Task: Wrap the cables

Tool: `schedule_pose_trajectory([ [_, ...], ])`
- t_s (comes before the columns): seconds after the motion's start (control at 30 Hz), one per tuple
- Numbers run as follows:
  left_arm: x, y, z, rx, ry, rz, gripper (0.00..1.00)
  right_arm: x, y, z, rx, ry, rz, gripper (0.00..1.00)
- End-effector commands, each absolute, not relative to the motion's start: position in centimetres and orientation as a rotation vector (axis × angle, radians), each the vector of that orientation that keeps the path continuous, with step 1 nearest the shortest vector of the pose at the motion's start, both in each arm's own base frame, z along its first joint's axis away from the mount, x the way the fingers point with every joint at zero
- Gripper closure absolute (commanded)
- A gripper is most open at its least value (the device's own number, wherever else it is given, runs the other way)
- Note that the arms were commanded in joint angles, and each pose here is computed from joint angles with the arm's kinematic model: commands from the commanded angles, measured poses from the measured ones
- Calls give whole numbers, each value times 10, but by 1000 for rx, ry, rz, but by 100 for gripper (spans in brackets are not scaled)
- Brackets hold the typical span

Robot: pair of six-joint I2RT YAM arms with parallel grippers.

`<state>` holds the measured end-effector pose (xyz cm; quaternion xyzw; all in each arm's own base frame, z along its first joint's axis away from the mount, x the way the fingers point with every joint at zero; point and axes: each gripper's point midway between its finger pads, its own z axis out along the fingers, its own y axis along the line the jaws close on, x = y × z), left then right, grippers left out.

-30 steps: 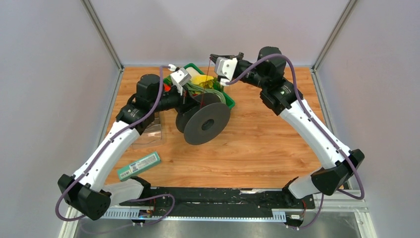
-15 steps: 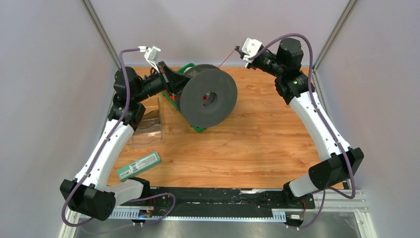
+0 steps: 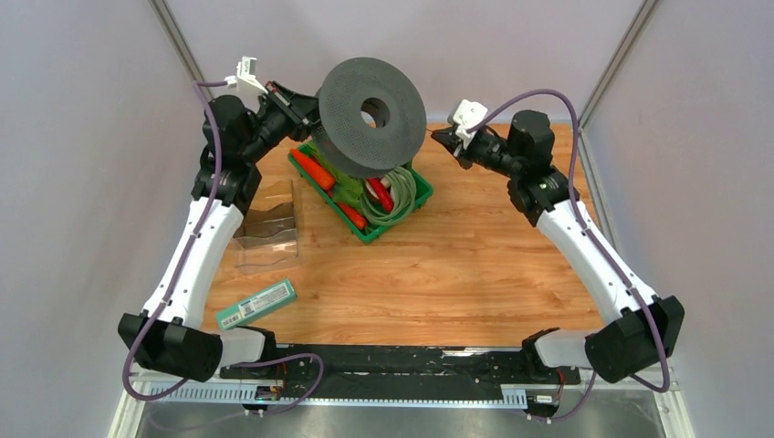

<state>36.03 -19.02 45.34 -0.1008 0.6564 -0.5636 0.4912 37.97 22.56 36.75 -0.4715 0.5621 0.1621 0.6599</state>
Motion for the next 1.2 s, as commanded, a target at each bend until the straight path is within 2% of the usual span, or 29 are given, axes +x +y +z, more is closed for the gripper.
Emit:
schedule_pose_trajectory([
  [0.0,375,-142,488,-658,1558,-1222,100,353,234,393,-970,1259,408,100],
  [0.17,384,-127,463,-841,1615,-1105,100,322,280,391,-1065,1212,398,100],
  [0.47,387,-122,426,-1015,1724,-1011,100,269,353,415,-1259,866,75,100],
  [0.67,386,-137,418,-984,1761,-1010,100,271,393,424,-1281,685,-152,100],
  [0.77,387,-131,422,-949,1738,-971,100,289,391,424,-1229,719,-236,100],
  [0.97,384,-168,431,-523,1812,-963,100,307,356,422,-1215,807,-275,100],
  [1.17,383,-226,413,-338,1802,-1118,100,322,314,388,-1233,904,-361,100],
])
